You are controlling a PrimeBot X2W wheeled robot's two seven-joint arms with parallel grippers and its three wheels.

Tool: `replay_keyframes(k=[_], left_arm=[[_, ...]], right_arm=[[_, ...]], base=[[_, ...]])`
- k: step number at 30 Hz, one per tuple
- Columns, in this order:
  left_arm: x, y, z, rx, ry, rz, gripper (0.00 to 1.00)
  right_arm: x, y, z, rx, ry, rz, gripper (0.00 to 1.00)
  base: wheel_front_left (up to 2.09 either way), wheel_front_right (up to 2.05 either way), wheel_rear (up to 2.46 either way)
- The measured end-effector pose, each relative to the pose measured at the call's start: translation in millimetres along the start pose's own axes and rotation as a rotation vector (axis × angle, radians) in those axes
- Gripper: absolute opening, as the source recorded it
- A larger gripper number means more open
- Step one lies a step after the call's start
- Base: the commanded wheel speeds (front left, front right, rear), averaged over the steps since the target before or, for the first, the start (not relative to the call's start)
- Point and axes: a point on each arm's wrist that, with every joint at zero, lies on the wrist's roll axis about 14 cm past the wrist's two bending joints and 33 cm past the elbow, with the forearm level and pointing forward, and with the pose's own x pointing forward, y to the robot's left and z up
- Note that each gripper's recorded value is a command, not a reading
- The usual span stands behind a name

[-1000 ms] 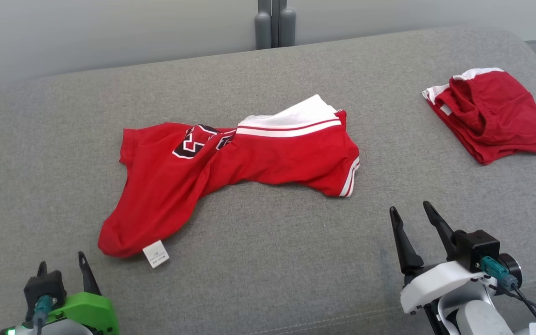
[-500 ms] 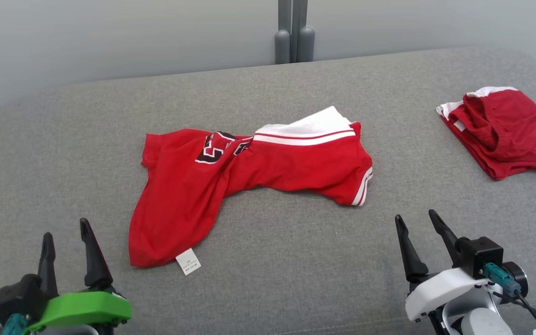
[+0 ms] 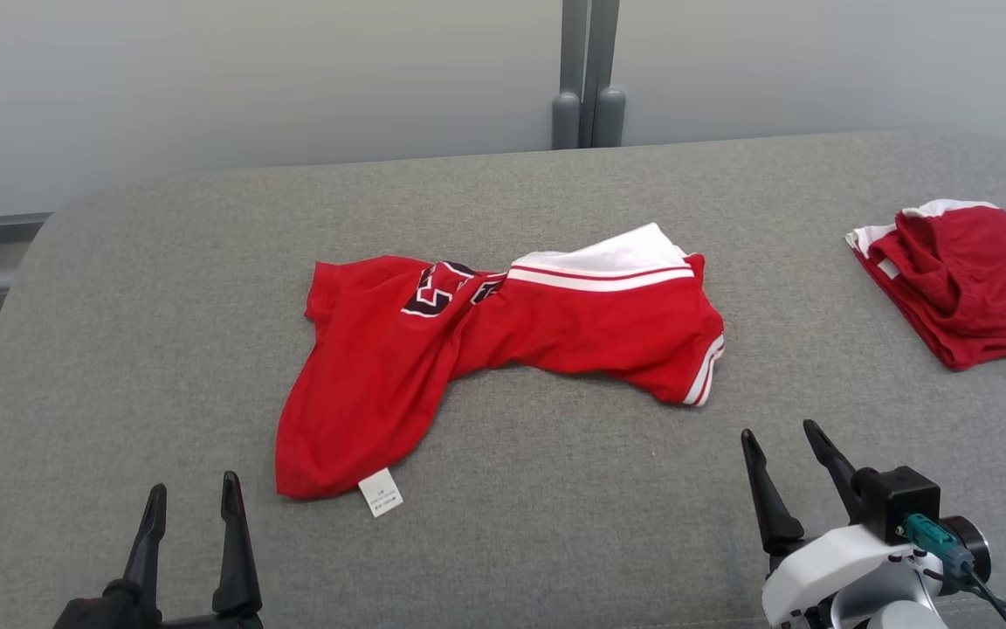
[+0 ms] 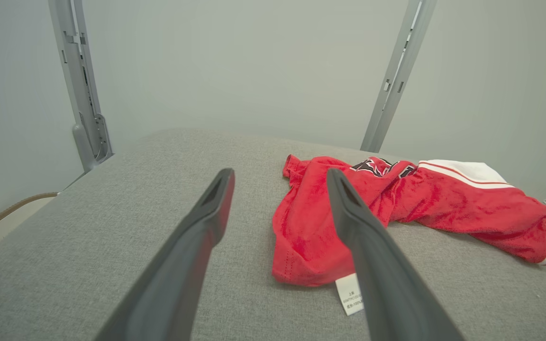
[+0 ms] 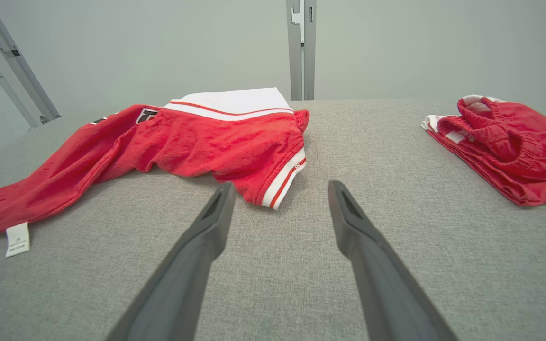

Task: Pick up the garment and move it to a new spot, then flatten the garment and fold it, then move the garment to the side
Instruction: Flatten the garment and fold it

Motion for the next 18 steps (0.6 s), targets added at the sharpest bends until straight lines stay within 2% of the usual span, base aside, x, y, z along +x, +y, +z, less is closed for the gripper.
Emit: replay_keyframes(k=[11, 15, 18], left_arm=[[-13, 12, -7, 0.053, 0.029, 0.025, 1.00], [-10, 10, -11, 0.056, 0.040, 0.015, 1.00], [-5, 7, -12, 0.057, 0.043, 0.007, 1.00]], right_arm=[[12, 10, 1, -0.015, 0.013, 0.035, 1.00], [34, 11, 12, -0.041, 0.033, 0.047, 1.00], [56, 16, 13, -0.085, 0.104, 0.068, 1.00]], base=[[0.00, 0.00, 0.00], [0.00, 0.00, 0.00], [0.00, 0.00, 0.00]])
